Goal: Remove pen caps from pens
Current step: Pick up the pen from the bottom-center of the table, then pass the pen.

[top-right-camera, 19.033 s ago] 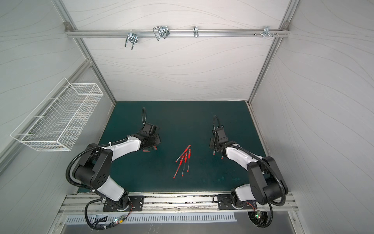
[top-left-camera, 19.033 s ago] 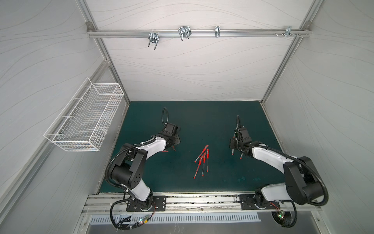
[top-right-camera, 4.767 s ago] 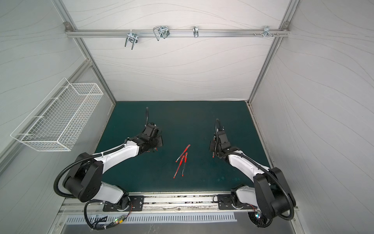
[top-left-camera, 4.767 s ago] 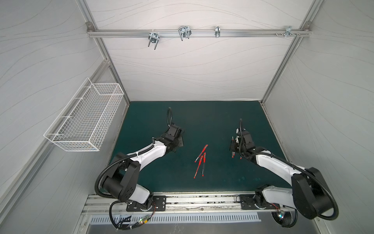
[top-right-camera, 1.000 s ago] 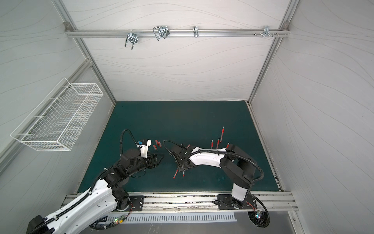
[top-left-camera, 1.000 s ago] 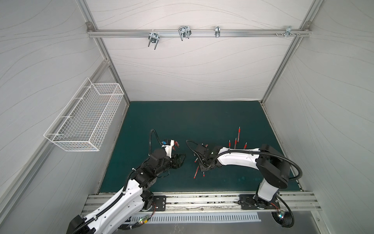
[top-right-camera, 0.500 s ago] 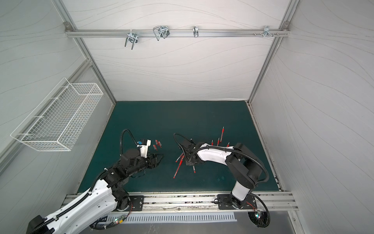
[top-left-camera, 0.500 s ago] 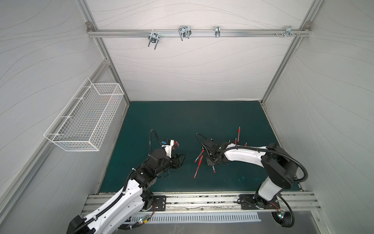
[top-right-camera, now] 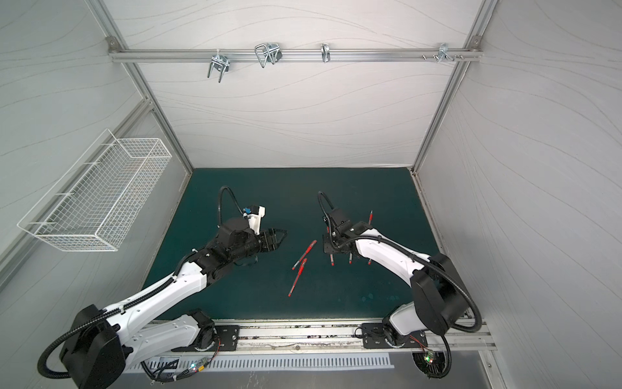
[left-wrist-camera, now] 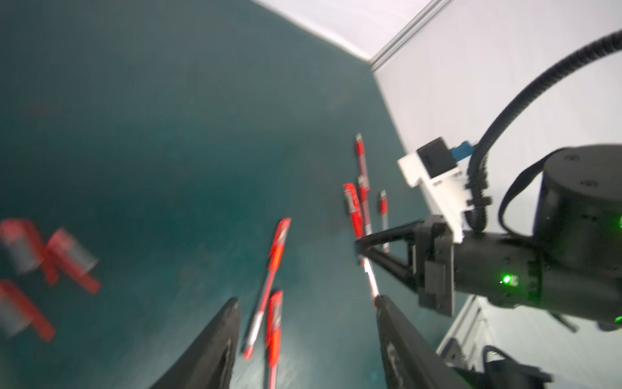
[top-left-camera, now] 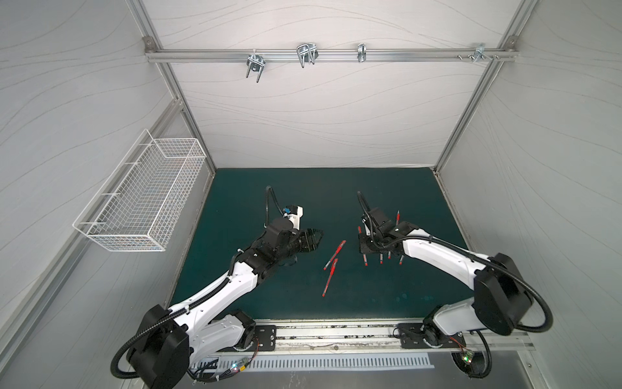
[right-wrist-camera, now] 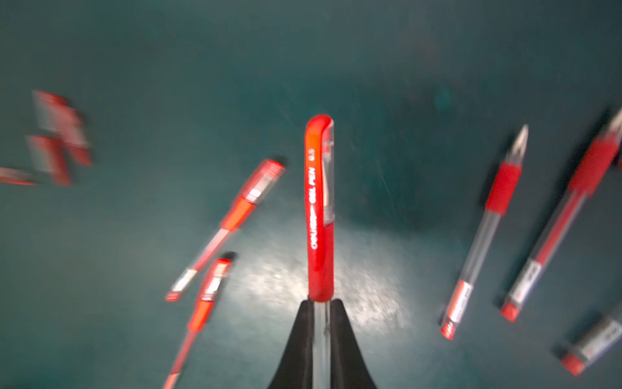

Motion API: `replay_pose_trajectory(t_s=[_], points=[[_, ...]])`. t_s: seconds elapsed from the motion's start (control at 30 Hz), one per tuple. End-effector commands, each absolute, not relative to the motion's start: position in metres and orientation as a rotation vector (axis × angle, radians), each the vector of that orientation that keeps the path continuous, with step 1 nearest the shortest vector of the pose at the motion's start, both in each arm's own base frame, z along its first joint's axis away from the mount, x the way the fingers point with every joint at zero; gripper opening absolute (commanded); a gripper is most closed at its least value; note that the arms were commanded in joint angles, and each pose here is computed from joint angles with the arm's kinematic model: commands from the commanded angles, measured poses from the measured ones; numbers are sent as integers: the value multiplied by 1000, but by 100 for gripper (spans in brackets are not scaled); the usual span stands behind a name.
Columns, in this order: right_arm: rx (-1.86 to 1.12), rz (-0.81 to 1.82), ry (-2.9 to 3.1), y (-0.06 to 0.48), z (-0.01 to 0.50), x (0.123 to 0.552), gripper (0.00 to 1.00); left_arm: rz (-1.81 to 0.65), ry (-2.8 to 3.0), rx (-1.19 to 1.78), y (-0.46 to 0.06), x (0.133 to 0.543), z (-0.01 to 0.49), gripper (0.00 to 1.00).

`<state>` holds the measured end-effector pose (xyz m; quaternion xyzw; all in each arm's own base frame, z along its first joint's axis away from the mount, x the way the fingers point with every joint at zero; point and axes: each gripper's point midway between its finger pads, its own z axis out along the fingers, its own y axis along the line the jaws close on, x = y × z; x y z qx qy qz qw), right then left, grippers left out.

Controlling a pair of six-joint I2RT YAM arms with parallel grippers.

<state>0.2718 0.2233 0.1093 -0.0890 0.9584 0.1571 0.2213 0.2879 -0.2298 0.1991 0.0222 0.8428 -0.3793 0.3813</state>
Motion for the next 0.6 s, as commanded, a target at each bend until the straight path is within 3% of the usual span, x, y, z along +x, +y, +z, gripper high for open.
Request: replay_pose_trajectory(t_s=[0.0, 0.2, 0.57], points=[[-361, 617, 2491, 242, 145, 280, 0, -1113, 2010, 156, -251, 292, 233, 65], [-524, 905, 2187, 265, 172, 265, 0, -1264, 1805, 286, -264, 277, 237, 65], [-694, 1032, 1979, 276, 176, 242, 0, -1300, 1788, 403, -273, 263, 227, 65]])
